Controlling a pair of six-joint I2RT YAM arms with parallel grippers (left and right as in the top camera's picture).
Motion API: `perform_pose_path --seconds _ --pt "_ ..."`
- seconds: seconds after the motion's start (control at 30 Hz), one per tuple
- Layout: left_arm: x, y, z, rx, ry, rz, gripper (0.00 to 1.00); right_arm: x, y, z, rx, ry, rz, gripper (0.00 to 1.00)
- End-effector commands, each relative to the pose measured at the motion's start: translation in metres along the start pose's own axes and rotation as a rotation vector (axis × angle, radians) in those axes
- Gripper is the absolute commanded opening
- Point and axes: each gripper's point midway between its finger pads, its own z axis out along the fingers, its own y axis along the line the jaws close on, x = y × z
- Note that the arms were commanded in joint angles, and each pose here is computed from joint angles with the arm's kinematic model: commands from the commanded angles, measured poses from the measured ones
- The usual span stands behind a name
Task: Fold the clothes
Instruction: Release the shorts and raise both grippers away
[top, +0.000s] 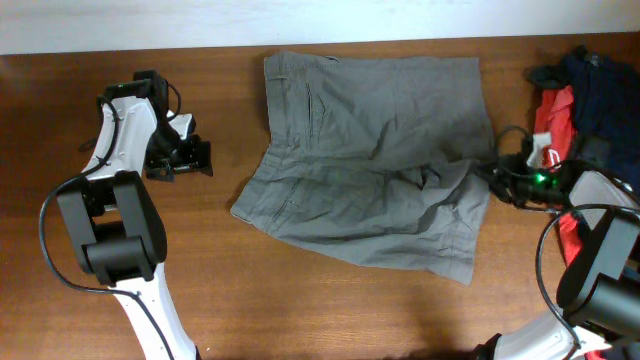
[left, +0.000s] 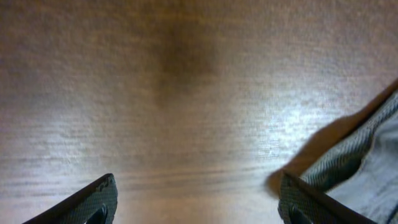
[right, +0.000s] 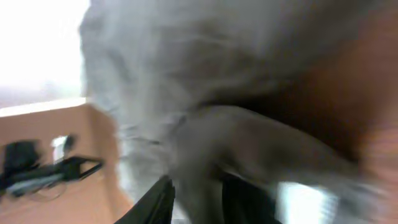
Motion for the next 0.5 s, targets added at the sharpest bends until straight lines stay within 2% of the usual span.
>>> perform_pose_path --seconds 0.0,0.13,0.3,0.47 --pt "-0.01 0.0 -0.015 0.013 -0.032 0.012 0.83 -0.012 -0.018 -0.021 0.086 -0.063 -0.089 0.36" --pt "-0.016 -0.003 -0.044 0.011 -0.062 0.015 0.8 -0.021 -0.006 -0.047 0.013 -0.131 -0.121 0.41" --pt "-0.023 -0.014 -0.103 0.037 -0.157 0.029 0.79 -0.028 0.028 -0.084 -0.064 -0.23 -0.214 0.44" --pt "-0.01 -0.033 -0.161 0.098 -0.26 0.057 0.79 -0.021 0.073 -0.111 -0.093 -0.298 -0.351 0.49"
